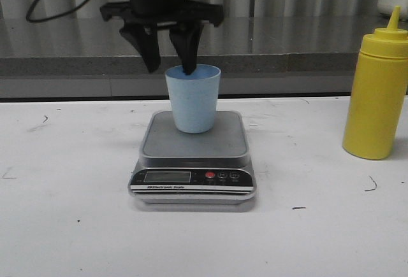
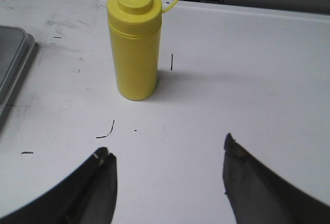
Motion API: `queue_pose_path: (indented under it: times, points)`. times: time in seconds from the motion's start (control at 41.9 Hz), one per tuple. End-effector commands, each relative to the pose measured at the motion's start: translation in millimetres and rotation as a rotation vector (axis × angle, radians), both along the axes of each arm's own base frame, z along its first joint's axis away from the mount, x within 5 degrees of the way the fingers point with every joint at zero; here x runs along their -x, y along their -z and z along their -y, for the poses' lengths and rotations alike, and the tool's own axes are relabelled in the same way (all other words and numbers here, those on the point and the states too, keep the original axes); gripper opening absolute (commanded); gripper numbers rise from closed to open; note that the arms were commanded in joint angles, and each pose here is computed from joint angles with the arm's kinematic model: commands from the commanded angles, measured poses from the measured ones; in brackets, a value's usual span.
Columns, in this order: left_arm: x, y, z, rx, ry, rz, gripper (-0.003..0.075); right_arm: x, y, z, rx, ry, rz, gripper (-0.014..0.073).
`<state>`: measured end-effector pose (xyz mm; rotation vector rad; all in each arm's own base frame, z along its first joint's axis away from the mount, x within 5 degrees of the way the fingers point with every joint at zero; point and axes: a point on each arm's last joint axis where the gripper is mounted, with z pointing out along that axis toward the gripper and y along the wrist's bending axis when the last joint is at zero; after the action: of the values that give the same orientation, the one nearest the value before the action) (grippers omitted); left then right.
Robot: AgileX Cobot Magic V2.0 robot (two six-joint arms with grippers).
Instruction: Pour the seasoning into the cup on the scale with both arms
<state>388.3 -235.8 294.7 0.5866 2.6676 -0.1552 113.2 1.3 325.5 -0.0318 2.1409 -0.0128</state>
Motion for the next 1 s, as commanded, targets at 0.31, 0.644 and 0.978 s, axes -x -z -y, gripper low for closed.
queue_pose_path:
  times: [0.31,0.644,0.978]
  points:
    - [98,-142,-54,0.192,0.091,0.358,0.0409,-4,-15,1,0.016,0.005,0.089,0.0472]
    - [184,-133,-108,0.239,0.090,0.442,0.0409,-4,-15,1,0.016,0.005,0.089,0.0472]
    - [261,-93,-155,0.263,0.089,0.459,0.0409,-4,-15,1,0.016,0.005,0.089,0.0472]
